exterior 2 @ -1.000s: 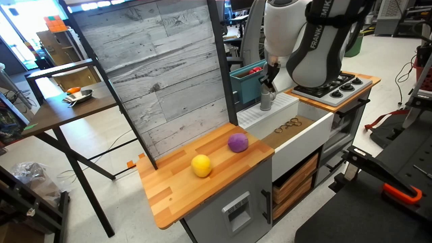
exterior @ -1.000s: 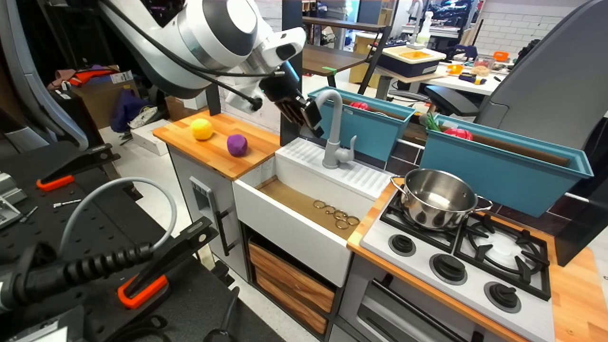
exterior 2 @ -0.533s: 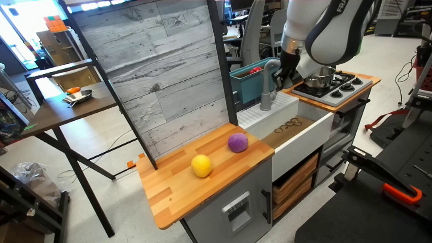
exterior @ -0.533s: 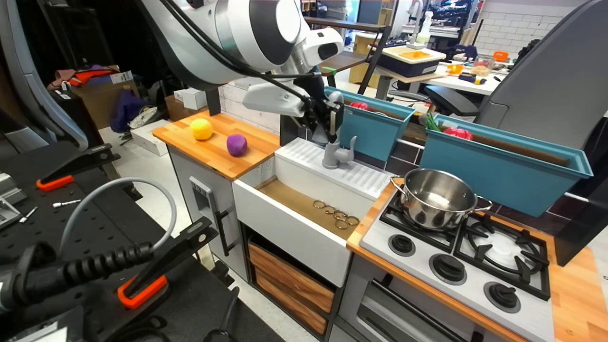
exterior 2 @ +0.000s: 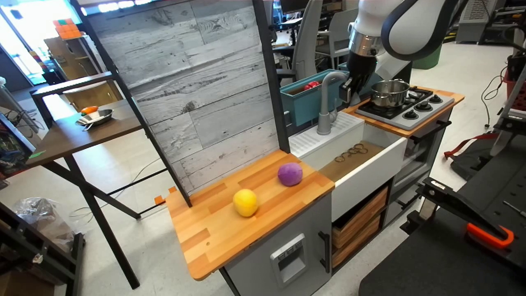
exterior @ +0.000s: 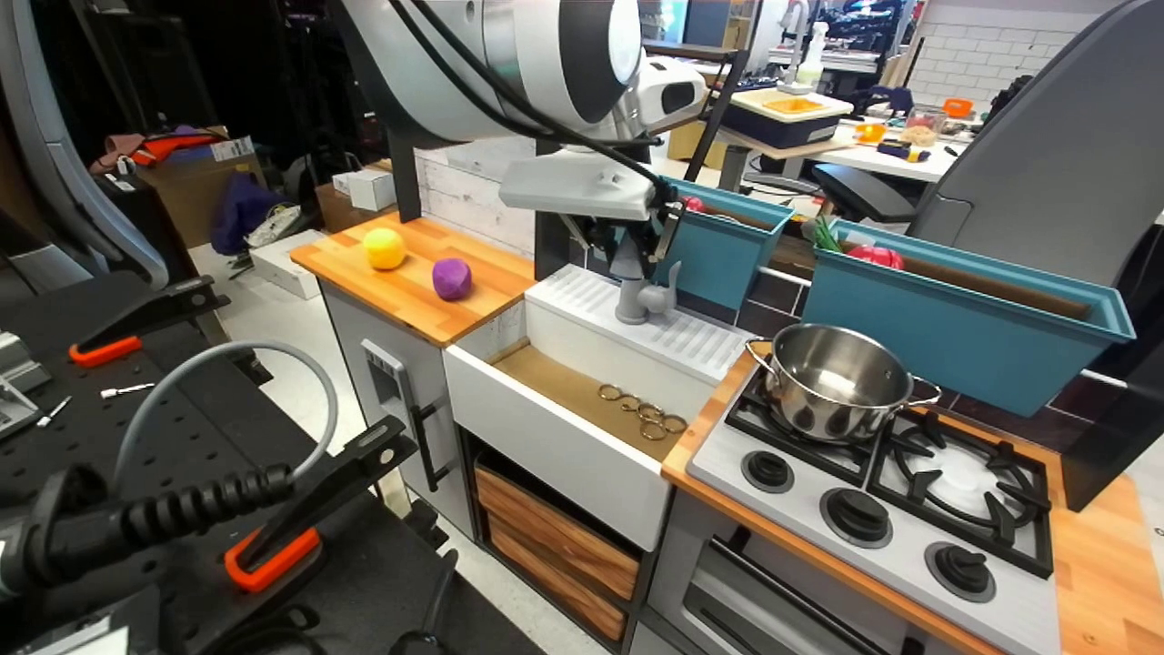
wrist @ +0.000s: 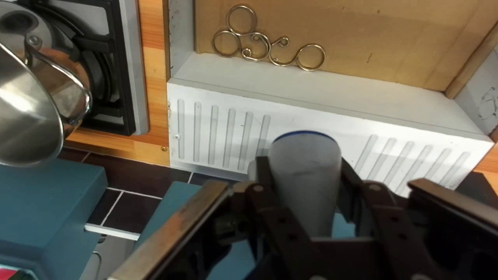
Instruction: Turn the tap nozzle to the right
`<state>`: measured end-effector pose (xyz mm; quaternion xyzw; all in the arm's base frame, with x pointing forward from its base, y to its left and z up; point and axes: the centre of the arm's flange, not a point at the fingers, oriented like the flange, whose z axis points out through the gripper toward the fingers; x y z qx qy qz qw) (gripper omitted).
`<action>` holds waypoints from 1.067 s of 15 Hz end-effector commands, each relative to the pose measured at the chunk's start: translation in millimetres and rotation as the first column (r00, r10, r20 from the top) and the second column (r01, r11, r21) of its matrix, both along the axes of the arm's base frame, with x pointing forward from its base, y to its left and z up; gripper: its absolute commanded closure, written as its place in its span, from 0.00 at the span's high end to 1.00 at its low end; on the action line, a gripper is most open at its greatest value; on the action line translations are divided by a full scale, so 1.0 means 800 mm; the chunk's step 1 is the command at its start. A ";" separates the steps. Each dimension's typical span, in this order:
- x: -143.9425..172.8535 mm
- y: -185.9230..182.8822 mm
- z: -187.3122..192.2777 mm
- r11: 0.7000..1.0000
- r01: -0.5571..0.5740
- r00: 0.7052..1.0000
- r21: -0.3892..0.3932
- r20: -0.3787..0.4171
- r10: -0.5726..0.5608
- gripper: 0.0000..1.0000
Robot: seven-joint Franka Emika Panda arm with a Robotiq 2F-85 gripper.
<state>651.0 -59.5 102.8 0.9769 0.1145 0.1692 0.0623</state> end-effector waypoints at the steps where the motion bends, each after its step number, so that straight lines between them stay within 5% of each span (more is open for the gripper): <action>1: -0.020 -0.027 0.015 0.990 -0.135 0.987 -0.031 -0.093 0.131 0.61; 7: -0.078 -0.030 0.057 0.993 -0.099 0.928 -0.061 -0.367 0.070 0.99; 13: -0.103 0.001 0.131 0.999 -0.025 0.871 -0.039 -0.492 0.002 1.00; 14: -0.088 -0.001 0.100 0.999 -0.007 0.886 -0.045 -0.464 -0.015 1.00; 16: -0.088 0.004 0.113 0.998 -0.002 0.888 -0.057 -0.460 -0.024 1.00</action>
